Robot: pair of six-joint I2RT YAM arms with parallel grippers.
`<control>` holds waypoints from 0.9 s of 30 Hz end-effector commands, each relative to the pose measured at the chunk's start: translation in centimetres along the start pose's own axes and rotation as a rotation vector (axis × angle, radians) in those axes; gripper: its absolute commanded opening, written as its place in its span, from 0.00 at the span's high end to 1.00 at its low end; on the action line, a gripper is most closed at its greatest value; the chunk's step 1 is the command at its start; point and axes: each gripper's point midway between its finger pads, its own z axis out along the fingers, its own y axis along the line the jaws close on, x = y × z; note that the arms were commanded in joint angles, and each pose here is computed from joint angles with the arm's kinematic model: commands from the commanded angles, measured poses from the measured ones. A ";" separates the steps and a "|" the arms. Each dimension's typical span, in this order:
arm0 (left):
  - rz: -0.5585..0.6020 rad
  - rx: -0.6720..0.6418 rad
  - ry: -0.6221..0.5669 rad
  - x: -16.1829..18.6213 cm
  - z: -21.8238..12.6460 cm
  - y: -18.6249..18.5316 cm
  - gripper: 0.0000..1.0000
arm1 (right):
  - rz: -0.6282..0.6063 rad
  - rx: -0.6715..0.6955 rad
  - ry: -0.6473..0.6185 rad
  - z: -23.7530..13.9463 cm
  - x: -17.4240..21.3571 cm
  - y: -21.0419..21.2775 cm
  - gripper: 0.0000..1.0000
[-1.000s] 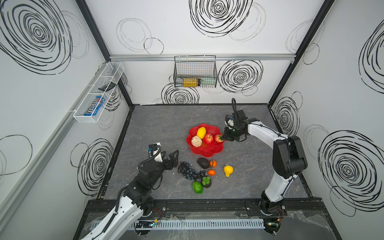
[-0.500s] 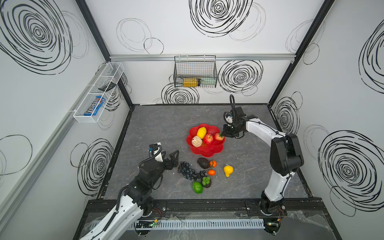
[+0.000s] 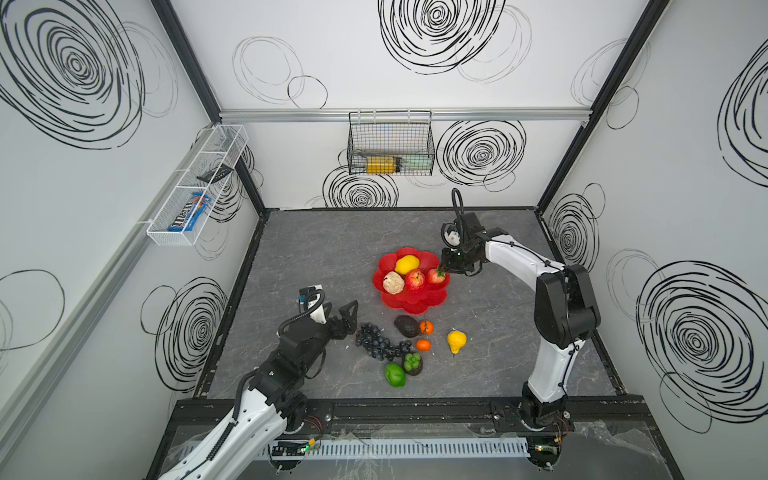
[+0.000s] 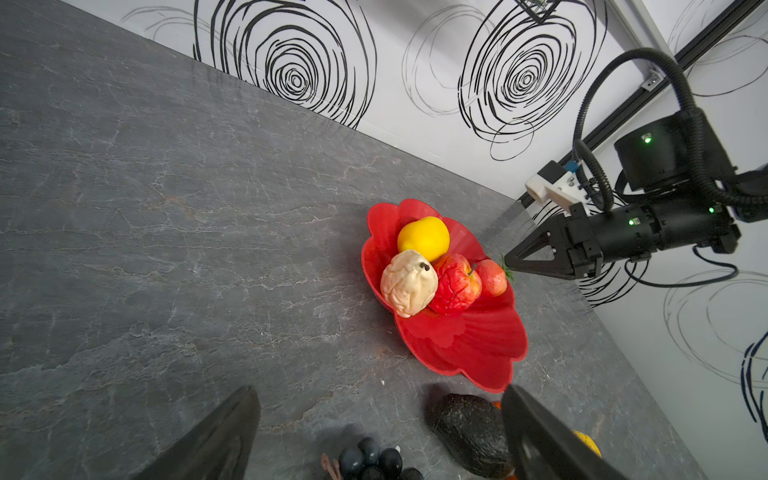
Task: Place and organize the fake fruits in the fruit bowl
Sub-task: 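Lower the red fruit into the bowl beside the apple and open the right gripper, then draw the right gripper back and move it over the yellow pear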
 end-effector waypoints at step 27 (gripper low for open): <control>0.052 0.063 0.278 3.6 0.3 -5.1 0.08 | 0.003 -0.022 -0.218 -9.9 14.1 3.9 0.40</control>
